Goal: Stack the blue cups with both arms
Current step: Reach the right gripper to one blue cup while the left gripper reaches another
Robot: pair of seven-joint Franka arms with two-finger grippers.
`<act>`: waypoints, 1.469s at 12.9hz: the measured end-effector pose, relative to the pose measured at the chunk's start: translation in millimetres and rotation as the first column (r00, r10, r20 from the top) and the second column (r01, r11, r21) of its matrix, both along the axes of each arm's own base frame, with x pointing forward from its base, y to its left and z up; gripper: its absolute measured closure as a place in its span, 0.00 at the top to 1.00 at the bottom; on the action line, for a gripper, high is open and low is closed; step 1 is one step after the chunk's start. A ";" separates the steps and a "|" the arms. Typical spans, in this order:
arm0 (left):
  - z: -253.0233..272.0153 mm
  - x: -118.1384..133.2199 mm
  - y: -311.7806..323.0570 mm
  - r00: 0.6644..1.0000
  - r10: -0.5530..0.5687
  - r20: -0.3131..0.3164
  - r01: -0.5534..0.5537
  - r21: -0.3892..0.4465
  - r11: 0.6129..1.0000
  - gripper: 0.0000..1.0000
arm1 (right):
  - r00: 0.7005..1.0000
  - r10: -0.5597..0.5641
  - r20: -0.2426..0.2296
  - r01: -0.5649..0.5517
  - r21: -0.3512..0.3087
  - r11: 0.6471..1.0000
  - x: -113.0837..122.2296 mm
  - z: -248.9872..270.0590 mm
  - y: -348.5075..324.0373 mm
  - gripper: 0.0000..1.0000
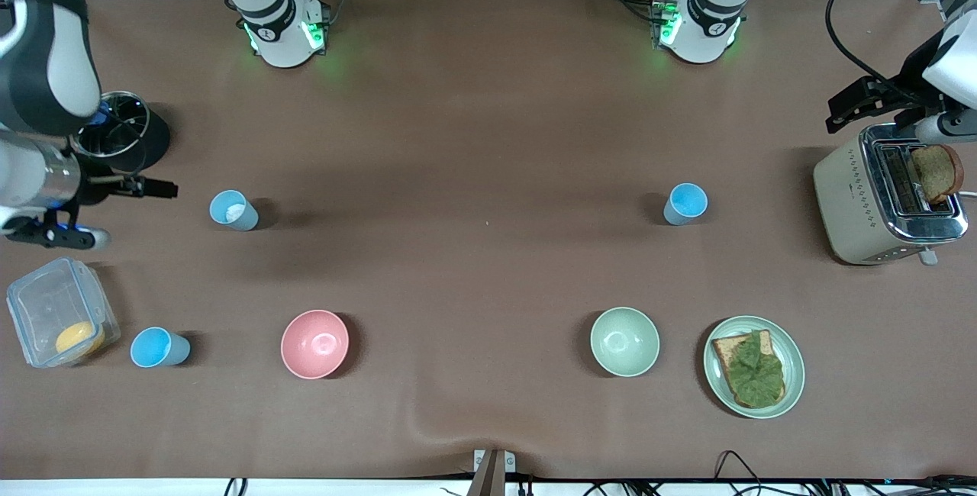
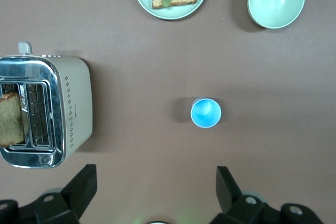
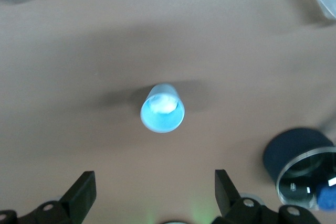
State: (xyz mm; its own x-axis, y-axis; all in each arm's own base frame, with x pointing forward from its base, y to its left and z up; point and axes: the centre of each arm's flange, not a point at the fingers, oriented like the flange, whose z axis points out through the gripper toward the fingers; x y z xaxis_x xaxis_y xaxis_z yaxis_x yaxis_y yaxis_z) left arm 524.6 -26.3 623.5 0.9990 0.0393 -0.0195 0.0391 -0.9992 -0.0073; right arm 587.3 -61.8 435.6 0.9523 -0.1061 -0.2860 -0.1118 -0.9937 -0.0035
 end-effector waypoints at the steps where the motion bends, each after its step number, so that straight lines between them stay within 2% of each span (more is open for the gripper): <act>1: 0.8 1.0 -0.2 1.000 0.000 0.009 0.000 0.000 1.000 1.00 | 1.000 0.016 0.020 -0.016 0.010 1.000 -3.1 -22.2 -16.8 1.00; 5: 2.7 3.7 -3.8 0.999 -0.007 0.034 0.007 -0.001 1.000 1.00 | 0.997 0.066 0.047 -0.067 0.030 0.997 -25.4 -96.4 -40.3 1.00; 9: -5.7 16.4 -11.8 0.998 -0.011 0.065 0.014 -0.039 0.999 1.00 | 0.994 0.110 0.007 -0.111 0.055 0.992 -31.3 -151.7 -37.0 1.00; 12: -41.4 39.4 -30.9 0.997 -0.042 0.060 0.045 -0.044 0.998 1.00 | 0.993 0.118 -0.023 -0.116 0.067 0.991 -31.6 -182.1 -34.9 1.00; 15: -85.5 50.2 -51.5 0.995 -0.077 0.068 0.080 -0.040 0.996 1.00 | 0.992 0.120 -0.042 -0.117 0.074 0.990 -32.3 -203.0 -33.3 1.00; 16: -101.4 49.5 -51.2 0.995 -0.076 0.061 0.079 -0.039 0.996 1.00 | 0.991 0.121 -0.049 -0.117 0.076 0.990 -33.0 -207.5 -32.9 0.93; 19: -131.3 42.9 -47.5 0.997 -0.078 0.018 0.079 -0.036 0.996 1.00 | 0.989 0.123 -0.084 -0.116 0.087 0.989 -37.4 -212.6 -31.0 0.56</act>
State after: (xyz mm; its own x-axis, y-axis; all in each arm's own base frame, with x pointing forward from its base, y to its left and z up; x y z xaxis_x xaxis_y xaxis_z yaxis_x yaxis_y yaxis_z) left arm 567.6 -73.8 492.2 0.9992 -0.0396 -0.0027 -0.0395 -0.9988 0.0292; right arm 549.9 -92.9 223.0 0.9270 0.0342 -0.3735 0.0043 -0.9967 -0.0807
